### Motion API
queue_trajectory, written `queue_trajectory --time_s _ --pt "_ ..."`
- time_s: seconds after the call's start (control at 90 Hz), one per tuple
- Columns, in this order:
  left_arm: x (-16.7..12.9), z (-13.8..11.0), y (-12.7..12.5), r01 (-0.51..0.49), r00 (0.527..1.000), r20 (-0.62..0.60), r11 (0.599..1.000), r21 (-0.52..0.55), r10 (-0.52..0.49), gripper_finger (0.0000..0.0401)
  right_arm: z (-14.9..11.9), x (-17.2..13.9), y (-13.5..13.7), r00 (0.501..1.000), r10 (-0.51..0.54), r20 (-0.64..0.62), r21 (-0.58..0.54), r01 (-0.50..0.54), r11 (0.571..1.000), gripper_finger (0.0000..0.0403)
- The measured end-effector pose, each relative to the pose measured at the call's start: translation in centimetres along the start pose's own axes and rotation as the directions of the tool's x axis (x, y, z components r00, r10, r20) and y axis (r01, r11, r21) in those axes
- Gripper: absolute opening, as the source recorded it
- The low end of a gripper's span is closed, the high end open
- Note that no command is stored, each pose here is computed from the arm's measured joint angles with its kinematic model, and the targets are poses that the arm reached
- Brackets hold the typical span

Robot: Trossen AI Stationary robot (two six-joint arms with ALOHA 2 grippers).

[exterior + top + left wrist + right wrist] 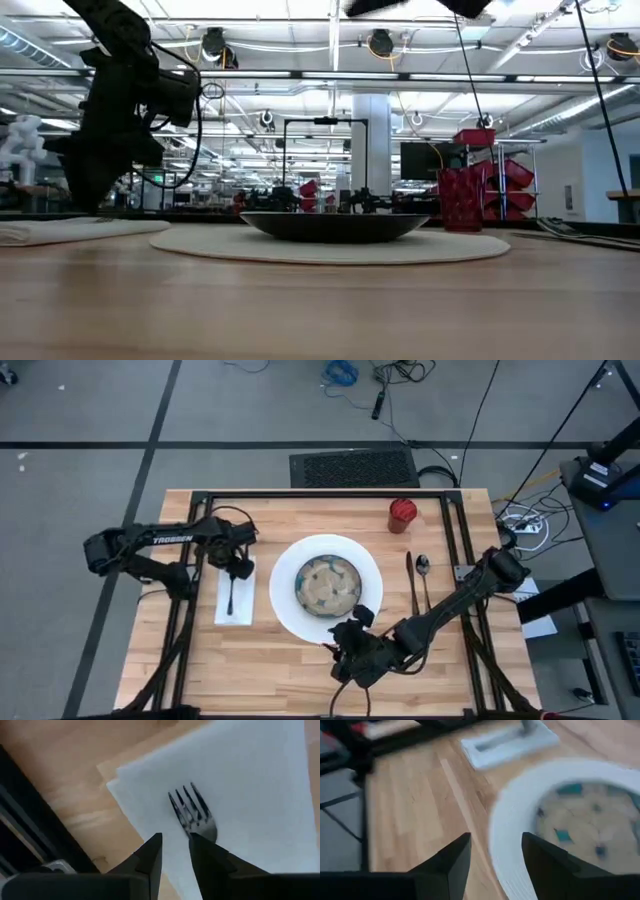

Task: Set table place
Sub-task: Adjust the knife beside the table placemat

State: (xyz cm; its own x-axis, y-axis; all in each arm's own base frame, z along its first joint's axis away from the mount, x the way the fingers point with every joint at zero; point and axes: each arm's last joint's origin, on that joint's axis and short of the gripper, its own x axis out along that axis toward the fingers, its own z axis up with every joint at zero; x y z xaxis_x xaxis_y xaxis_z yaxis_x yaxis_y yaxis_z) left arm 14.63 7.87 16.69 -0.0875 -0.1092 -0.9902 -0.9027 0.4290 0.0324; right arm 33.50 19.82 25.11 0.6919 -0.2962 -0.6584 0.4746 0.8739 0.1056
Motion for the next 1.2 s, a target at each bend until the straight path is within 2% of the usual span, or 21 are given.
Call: queue_trajectory --time_s 0.067,0.122,0.233,0.289,0.333,0.389,0.456,0.644,0.833,1.022,1.2 --pt "-0.5 -0.1 -0.3 0.027 0.999 -0.025 0.999 0.035 -0.026 0.0083 -0.4 -0.1 -2.0 0.986 -0.141 -0.083 0.027 0.144 0.989 0.0164" --pt "-0.9 -0.4 -0.3 0.030 0.999 -0.047 0.998 0.058 -0.028 0.0083 -0.6 -0.3 -3.8 0.952 -0.272 -0.141 0.044 0.280 0.959 0.0164" --pt "-2.6 -1.1 -0.4 0.034 0.999 -0.036 0.992 0.122 -0.030 0.0083 -1.1 -1.3 -7.0 0.823 -0.515 -0.237 0.023 0.535 0.844 0.0164" --pt "-3.6 -1.5 -0.3 0.041 0.999 -0.006 0.989 0.140 -0.041 0.0083 -1.2 -1.7 -8.1 0.760 -0.588 -0.278 0.008 0.614 0.789 0.0164" --pt "-4.5 -1.8 -0.3 0.056 0.997 0.037 0.987 0.152 -0.062 0.0083 -1.3 -1.7 -8.7 0.720 -0.621 -0.309 -0.016 0.649 0.761 0.0164" --pt "-5.7 -2.2 -0.2 0.090 0.988 0.109 0.981 0.172 -0.110 0.0083 -1.3 -1.5 -9.5 0.691 -0.629 -0.357 -0.029 0.665 0.747 0.0164" --pt "-6.8 -3.1 0.1 0.123 0.973 0.169 0.972 0.199 -0.158 0.0083 -1.3 -1.4 -10.6 0.677 -0.609 -0.414 -0.027 0.659 0.751 0.0161" --pt "-8.8 -6.0 1.6 0.192 0.886 0.374 0.952 0.240 -0.273 0.0083 -2.4 -0.7 -14.8 0.668 -0.570 -0.479 0.059 0.672 0.738 0.0140" --pt "-9.8 -8.2 3.4 0.231 0.783 0.531 0.944 0.236 -0.324 0.0083 -5.6 -0.4 -19.4 0.642 -0.582 -0.500 0.180 0.734 0.655 0.0129" --pt "-10.6 -9.1 4.3 0.297 0.689 0.602 0.915 0.273 -0.404 0.0083 -8.8 0.5 -21.8 0.653 -0.567 -0.501 0.323 0.749 0.578 0.0129" --pt "-11.2 -9.0 4.2 0.329 0.617 0.656 0.899 0.288 -0.435 0.0083 -10.5 0.7 -23.7 0.586 -0.611 -0.533 0.332 0.809 0.485 0.0126"
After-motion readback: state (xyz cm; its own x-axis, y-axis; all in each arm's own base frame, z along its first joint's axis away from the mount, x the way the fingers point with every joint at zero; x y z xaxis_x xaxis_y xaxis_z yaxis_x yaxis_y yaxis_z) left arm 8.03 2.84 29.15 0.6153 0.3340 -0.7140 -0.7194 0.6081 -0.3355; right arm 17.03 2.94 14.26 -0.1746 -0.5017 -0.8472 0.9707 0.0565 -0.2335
